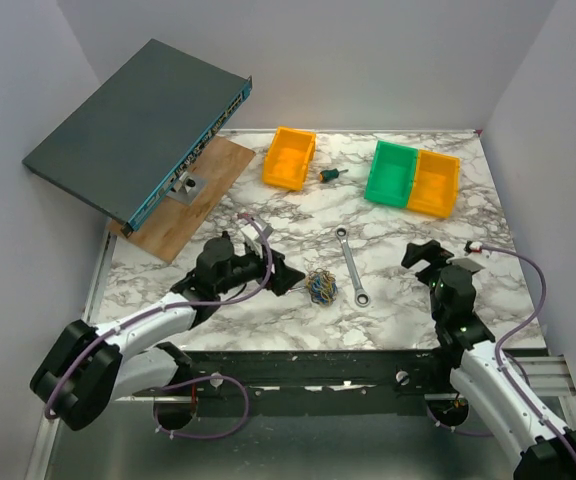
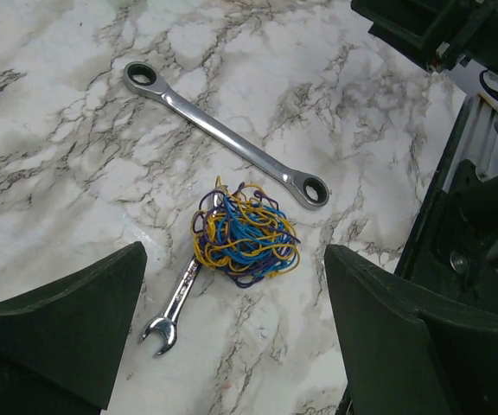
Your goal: Untangle the cables
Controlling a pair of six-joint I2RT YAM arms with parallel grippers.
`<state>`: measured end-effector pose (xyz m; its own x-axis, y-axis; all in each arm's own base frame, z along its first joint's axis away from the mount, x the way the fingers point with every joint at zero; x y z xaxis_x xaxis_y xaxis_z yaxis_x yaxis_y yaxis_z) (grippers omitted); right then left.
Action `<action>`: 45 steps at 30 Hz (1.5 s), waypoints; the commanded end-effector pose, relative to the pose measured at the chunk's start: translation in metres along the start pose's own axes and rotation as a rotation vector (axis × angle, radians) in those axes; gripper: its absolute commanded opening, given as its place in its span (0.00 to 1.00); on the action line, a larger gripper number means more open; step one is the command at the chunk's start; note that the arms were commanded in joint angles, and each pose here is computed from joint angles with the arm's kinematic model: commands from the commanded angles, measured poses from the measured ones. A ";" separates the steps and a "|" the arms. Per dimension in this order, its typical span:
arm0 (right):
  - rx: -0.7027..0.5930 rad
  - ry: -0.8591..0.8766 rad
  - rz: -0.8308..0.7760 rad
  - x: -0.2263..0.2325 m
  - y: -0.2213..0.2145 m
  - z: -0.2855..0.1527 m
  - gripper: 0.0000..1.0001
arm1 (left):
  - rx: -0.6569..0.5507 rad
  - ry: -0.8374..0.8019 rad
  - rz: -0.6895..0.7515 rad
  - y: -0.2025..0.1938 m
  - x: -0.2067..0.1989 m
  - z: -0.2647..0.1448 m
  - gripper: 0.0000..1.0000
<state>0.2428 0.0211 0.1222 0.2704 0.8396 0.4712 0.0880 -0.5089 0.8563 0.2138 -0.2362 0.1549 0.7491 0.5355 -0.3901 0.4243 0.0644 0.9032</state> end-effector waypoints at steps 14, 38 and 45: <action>-0.035 0.071 0.026 0.018 0.015 0.000 1.00 | 0.476 0.056 0.044 -0.059 -0.008 0.073 0.72; 0.368 1.122 -0.113 0.143 -0.049 -0.070 0.78 | 0.171 -0.078 0.107 -0.007 -0.030 0.037 0.00; 0.502 1.269 -0.222 0.169 -0.084 -0.095 0.73 | 0.134 -0.100 0.097 -0.002 -0.031 0.030 0.00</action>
<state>0.2011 0.1982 0.1277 -0.6850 0.5004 0.5295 0.5052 -0.1974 0.8401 0.2068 -0.2727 0.1412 0.8005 0.5056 -0.3219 0.4508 -0.1540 0.8792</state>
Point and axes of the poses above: each gripper's point midway between its finger pads, its own z axis out along the fingers, its own x axis along the line the jaws close on, y = z × x, the point moved 3 cm from there along -z, back along the fingers, and after that the axes turned 2 degrees about z, right-handed, at the moved point
